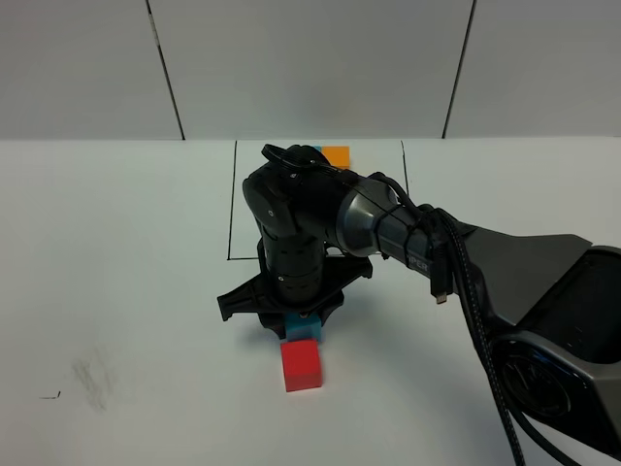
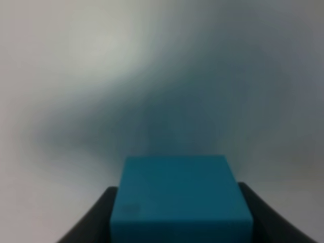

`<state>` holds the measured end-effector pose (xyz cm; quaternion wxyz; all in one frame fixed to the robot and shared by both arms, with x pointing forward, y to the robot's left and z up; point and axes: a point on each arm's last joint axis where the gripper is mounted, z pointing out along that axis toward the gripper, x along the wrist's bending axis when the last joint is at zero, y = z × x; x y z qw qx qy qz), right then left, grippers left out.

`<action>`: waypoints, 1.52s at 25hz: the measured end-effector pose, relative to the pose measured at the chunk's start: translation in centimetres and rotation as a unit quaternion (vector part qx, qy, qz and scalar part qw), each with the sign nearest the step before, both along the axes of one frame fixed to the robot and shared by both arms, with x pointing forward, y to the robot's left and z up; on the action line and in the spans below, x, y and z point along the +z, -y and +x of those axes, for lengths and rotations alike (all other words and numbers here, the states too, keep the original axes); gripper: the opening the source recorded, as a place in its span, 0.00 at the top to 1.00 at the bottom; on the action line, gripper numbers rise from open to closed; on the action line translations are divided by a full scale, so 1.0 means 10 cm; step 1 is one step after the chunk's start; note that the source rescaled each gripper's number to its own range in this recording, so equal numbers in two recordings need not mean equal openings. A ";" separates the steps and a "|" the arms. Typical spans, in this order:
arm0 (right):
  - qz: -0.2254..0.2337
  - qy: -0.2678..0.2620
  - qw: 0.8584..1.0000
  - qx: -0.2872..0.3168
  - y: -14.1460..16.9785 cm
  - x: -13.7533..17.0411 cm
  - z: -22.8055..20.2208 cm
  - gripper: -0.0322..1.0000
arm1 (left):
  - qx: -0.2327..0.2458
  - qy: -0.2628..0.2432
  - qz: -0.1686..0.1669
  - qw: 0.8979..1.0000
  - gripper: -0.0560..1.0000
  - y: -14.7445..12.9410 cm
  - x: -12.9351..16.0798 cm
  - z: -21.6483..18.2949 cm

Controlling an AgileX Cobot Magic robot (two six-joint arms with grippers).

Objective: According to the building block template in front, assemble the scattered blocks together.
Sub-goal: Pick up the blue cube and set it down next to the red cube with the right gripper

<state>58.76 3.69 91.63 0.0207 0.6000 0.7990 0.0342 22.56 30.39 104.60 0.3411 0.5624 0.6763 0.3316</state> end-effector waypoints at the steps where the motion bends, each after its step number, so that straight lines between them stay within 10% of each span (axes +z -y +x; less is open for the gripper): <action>1: 0.001 0.000 1.000 0.000 0.00 0.00 0.00 0.78 | 0.000 0.000 0.000 1.000 0.00 0.00 0.00 0.00; 38: 0.021 0.013 1.000 0.005 -0.11 -0.03 -0.04 0.78 | 0.000 0.000 0.000 1.000 0.00 0.00 0.00 0.00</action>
